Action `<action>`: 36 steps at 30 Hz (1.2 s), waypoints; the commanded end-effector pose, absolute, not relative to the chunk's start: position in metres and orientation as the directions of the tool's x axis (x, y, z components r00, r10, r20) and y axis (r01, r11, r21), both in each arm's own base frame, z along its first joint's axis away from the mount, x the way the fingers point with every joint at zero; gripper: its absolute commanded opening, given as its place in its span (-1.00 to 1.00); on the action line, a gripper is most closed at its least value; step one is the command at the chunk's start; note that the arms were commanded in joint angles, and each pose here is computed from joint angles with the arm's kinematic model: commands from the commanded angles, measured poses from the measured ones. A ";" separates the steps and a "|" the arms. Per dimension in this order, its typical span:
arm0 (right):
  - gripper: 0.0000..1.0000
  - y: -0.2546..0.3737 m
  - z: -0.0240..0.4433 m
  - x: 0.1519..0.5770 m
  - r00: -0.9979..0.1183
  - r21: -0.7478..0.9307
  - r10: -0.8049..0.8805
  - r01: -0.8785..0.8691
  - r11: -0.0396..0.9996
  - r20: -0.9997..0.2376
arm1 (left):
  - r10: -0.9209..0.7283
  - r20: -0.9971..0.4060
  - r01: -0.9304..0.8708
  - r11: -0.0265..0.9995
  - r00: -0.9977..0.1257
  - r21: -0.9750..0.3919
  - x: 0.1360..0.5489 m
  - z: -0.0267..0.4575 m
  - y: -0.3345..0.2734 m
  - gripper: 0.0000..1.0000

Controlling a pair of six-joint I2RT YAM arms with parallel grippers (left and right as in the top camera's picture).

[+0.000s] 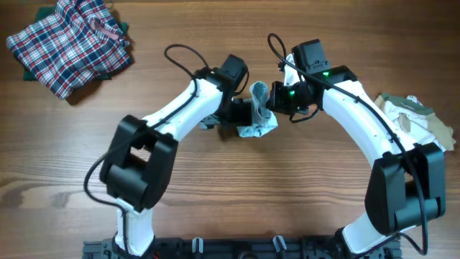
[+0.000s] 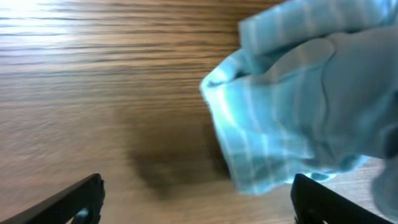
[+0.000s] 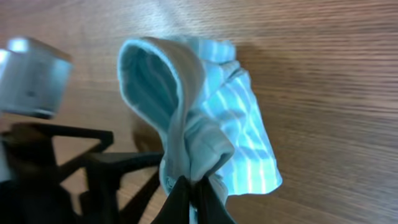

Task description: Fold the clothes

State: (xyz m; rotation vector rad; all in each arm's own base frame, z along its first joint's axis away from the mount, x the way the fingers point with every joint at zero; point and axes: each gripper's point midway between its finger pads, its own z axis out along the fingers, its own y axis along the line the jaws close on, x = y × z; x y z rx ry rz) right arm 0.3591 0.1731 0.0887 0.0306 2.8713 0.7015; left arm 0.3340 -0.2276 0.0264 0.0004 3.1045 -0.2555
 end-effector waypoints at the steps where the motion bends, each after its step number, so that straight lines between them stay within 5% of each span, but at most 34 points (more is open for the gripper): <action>1: -0.92 0.186 0.107 0.357 -0.981 0.522 0.017 -0.088 0.849 -0.194 | -0.033 -0.072 -0.022 0.988 -0.997 -0.150 0.343 0.047 -0.211 0.97; 28: -0.91 0.238 0.102 0.336 -0.988 0.507 0.055 -0.025 0.862 -0.142 | -0.160 -0.065 -0.150 0.980 -0.985 -0.134 0.360 0.046 -0.172 0.99; 36: -0.91 0.210 0.092 0.344 -0.981 0.401 0.102 0.027 0.916 -0.165 | -0.283 -0.074 -0.284 0.959 -0.956 0.009 0.363 0.044 -0.118 0.99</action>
